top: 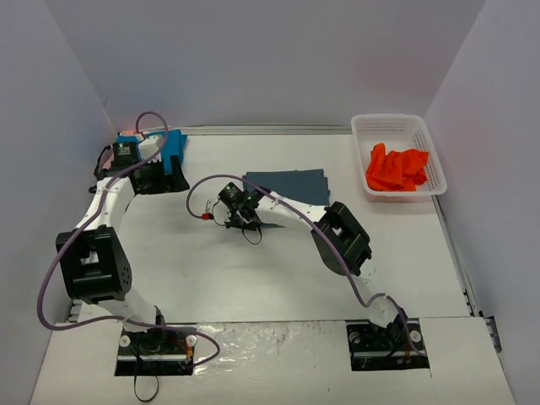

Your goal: Fold and stack the t-shirts

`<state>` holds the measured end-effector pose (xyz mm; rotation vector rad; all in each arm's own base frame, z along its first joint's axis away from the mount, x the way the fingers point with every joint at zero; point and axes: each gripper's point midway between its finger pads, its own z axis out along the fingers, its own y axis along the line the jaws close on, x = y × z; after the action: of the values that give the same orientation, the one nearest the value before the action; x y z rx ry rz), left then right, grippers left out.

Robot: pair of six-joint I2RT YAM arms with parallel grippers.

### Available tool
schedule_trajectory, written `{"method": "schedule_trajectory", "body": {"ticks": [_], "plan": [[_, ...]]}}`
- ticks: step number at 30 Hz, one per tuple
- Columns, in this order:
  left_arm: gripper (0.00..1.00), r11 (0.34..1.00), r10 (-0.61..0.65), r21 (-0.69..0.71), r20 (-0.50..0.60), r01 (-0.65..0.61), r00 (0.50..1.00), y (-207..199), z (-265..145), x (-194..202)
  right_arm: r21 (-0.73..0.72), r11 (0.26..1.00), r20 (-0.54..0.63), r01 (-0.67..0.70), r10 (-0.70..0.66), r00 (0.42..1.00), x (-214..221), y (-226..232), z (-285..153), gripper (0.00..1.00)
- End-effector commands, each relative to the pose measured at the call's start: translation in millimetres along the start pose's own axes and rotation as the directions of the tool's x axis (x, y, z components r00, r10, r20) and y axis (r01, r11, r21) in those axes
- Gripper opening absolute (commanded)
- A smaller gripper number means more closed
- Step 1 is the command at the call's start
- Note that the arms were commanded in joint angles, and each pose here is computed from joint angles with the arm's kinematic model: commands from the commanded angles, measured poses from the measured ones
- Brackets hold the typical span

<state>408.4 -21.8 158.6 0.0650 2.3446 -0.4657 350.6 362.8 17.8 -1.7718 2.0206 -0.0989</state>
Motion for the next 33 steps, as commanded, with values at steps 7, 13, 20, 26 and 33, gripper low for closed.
{"method": "schedule_trajectory", "body": {"ticks": [7,13,20,26,33], "plan": [[0.94,0.885,-0.276,0.359,-0.104,0.295,0.955,-55,27,-19,0.099,0.995,0.039,0.000,-0.004,0.999,-14,-29,-64,0.00],[0.94,0.769,-0.407,0.424,-0.252,0.478,0.878,-71,67,-10,0.128,0.992,0.051,-0.002,-0.005,0.999,-15,-35,-79,0.00],[0.94,0.714,-0.447,0.415,-0.351,0.564,0.823,-98,109,2,0.134,0.991,0.047,0.004,-0.010,0.999,-19,-38,-83,0.00],[0.94,0.637,-0.501,0.466,-0.354,0.614,0.789,-136,131,-13,0.131,0.991,0.026,0.016,-0.019,0.999,-20,-37,-78,0.00],[0.94,0.642,-0.487,0.447,-0.391,0.623,0.782,-176,149,2,0.138,0.990,0.021,0.018,-0.021,1.000,-20,-38,-79,0.00]]}}
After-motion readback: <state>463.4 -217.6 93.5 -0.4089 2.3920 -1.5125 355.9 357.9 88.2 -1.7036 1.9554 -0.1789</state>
